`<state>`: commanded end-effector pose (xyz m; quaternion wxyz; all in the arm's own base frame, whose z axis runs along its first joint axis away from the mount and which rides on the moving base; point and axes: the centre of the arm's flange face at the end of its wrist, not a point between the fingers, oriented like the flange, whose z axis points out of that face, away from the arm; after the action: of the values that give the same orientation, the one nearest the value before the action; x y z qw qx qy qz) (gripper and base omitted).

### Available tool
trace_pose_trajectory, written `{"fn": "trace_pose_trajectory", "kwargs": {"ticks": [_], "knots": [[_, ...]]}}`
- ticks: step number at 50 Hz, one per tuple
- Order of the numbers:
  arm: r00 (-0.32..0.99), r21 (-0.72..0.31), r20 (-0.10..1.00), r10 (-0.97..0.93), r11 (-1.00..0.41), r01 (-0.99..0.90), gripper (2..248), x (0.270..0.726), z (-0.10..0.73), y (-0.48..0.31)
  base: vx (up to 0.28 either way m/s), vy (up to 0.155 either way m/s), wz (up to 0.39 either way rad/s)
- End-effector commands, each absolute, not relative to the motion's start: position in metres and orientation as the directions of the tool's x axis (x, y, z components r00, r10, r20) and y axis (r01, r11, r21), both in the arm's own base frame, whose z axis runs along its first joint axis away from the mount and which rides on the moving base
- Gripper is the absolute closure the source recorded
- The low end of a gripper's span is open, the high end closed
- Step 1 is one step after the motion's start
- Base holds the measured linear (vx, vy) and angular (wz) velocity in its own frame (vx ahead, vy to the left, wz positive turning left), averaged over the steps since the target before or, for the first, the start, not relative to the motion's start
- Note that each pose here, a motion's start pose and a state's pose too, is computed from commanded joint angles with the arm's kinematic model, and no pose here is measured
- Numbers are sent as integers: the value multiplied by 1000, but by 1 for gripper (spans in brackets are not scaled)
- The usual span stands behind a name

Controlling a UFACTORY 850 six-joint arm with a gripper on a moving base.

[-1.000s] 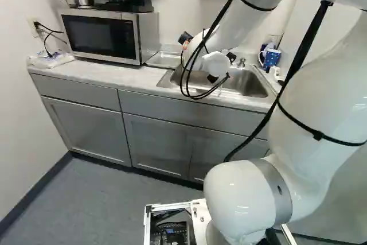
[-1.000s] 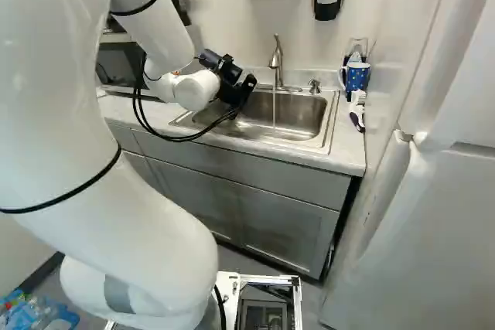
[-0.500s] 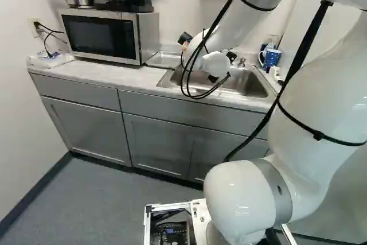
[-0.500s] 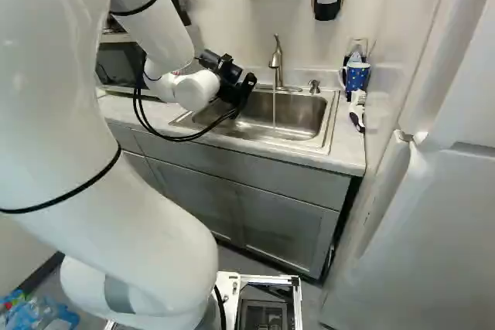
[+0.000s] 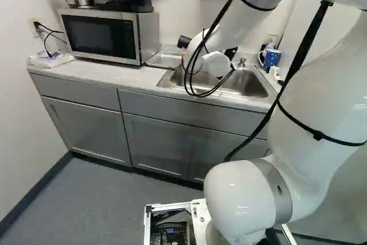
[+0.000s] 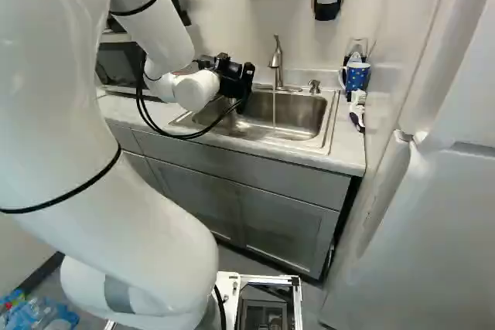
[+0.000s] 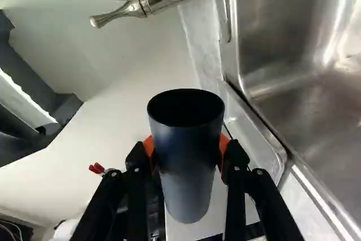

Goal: Rinse the cup and place it in the tray

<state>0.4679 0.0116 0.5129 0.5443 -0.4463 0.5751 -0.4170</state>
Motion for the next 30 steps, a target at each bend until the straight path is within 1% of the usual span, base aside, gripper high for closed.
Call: {"fn": "trace_pose_trajectory", "kwargs": {"ticks": [15, 30], "knots": [[0, -993, -99, -995, 99, -60, 126, 468, 513, 12, 0, 0, 0], [10, -997, 58, -998, -58, -59, 126, 468, 513, 12, 0, 0, 0]]}}
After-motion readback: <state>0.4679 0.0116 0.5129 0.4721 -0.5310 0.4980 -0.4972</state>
